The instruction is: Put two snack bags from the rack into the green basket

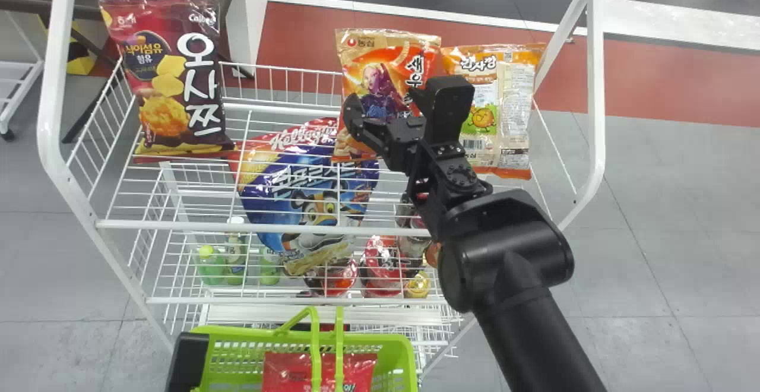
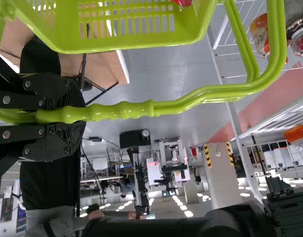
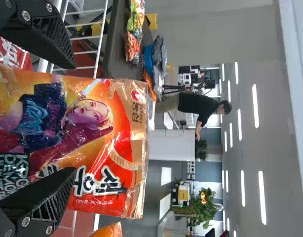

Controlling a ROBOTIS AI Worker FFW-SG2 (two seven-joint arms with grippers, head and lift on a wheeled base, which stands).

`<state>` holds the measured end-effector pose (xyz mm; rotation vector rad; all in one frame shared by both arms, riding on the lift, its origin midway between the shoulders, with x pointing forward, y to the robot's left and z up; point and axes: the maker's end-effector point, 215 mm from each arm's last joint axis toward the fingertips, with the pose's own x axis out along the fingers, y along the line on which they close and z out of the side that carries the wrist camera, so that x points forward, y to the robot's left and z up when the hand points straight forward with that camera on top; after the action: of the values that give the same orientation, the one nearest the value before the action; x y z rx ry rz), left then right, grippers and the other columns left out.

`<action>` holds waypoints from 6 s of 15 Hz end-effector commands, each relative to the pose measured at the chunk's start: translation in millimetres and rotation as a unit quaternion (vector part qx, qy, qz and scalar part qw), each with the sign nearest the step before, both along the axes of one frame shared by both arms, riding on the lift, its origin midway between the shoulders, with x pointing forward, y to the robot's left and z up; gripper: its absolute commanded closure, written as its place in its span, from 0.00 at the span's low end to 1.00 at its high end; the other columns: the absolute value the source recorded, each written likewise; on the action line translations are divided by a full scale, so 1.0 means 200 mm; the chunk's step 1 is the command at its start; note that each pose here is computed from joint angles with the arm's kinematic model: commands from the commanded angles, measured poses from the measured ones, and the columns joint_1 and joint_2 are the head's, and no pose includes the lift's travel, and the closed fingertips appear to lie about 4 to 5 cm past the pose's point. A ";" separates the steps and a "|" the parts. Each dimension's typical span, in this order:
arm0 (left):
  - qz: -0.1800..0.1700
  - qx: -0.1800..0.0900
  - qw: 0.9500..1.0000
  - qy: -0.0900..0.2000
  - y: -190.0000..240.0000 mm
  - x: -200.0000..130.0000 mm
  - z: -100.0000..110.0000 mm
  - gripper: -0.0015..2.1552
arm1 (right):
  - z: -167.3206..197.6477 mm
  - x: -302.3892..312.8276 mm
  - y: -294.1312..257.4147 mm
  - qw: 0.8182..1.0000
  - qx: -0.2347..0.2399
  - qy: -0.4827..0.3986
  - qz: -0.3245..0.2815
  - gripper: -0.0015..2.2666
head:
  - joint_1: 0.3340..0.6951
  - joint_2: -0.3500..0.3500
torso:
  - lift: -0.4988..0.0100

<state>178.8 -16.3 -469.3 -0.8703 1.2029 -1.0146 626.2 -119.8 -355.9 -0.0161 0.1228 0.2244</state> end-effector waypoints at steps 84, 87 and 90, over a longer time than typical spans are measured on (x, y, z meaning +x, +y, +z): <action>0.026 -0.029 0.999 -0.012 -0.04 0.01 0.08 0.98 | 0.34 -1.67 -0.27 0.999 0.036 -0.016 0.023 0.05 | 1.00 0.00 | 0.97; 0.025 -0.031 0.999 -0.011 -0.05 0.00 0.08 0.98 | 0.33 -1.67 -0.27 0.999 0.035 -0.015 0.023 0.05 | 1.00 0.00 | 0.97; 0.026 -0.030 0.999 -0.011 -0.04 0.00 0.08 0.98 | 0.34 -1.67 -0.27 0.999 0.034 -0.015 0.025 0.05 | 1.00 0.00 | 0.97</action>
<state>178.7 -24.5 -453.6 -0.9310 1.1304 -1.0210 292.0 -174.4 -288.9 0.0460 0.0842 0.2760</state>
